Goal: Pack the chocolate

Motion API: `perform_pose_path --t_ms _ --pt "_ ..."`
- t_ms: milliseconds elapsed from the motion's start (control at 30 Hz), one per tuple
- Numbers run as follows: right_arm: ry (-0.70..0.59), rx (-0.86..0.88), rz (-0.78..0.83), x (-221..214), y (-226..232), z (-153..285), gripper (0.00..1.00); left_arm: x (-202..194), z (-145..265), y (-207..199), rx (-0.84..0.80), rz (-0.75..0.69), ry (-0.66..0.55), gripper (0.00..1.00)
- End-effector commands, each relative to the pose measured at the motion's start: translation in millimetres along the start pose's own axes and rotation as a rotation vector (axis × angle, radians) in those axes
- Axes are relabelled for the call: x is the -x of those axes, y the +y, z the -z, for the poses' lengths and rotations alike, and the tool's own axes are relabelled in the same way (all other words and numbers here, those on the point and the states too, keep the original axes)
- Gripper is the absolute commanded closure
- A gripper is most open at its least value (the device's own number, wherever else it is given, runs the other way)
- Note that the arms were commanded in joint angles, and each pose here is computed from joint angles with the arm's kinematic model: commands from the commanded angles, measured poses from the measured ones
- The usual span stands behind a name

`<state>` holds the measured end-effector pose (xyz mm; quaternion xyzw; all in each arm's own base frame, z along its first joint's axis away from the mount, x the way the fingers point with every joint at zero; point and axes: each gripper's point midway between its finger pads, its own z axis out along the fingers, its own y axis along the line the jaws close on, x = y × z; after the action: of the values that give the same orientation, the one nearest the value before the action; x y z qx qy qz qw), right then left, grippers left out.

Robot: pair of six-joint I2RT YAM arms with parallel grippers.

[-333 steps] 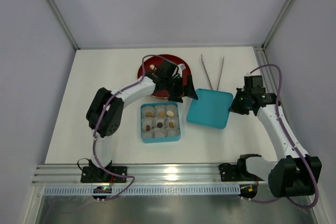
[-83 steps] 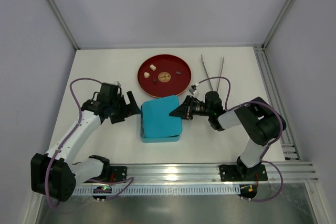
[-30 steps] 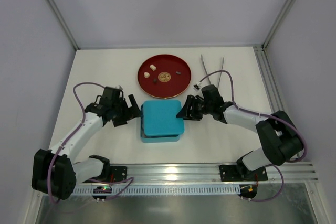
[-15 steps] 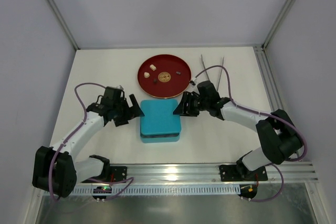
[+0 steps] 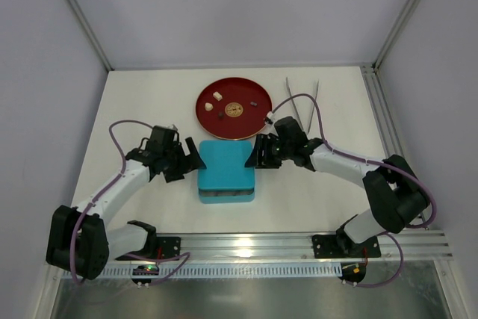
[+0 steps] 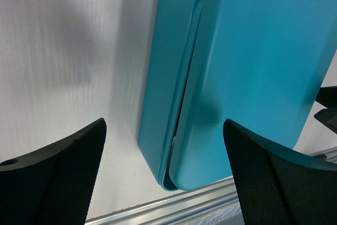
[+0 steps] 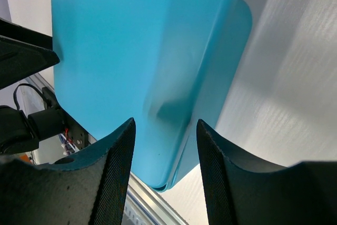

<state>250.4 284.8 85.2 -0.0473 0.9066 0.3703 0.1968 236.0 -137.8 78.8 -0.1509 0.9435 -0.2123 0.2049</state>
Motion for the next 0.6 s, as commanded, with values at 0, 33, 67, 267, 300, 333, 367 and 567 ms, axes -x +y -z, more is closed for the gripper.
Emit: perform_pose_path --t_ms 0,33,67,267,300,333,367,567 --pt "-0.039 -0.015 0.042 13 5 3 0.48 1 -1 -2 -0.015 0.0 -0.02 0.11" --pt "-0.041 -0.018 0.04 13 5 3 0.48 -1 0 -2 -0.012 0.001 -0.018 0.12" --pt "-0.044 -0.026 0.045 14 5 3 0.48 -3 -1 0 -0.005 0.002 -0.012 0.12" --pt "-0.055 -0.056 0.056 17 3 4 0.48 -10 1 8 0.051 -0.008 0.012 0.18" --pt "-0.054 -0.061 0.053 17 2 4 0.48 -9 2 8 0.054 -0.012 0.009 0.18" --pt "-0.056 -0.063 0.056 18 2 4 0.48 -9 2 9 0.058 -0.01 0.009 0.18" --pt "-0.059 -0.063 0.057 20 3 4 0.48 -9 3 9 0.059 -0.012 0.009 0.18" --pt "-0.081 -0.111 0.061 39 6 2 0.48 -9 4 9 0.056 -0.014 0.007 0.18"
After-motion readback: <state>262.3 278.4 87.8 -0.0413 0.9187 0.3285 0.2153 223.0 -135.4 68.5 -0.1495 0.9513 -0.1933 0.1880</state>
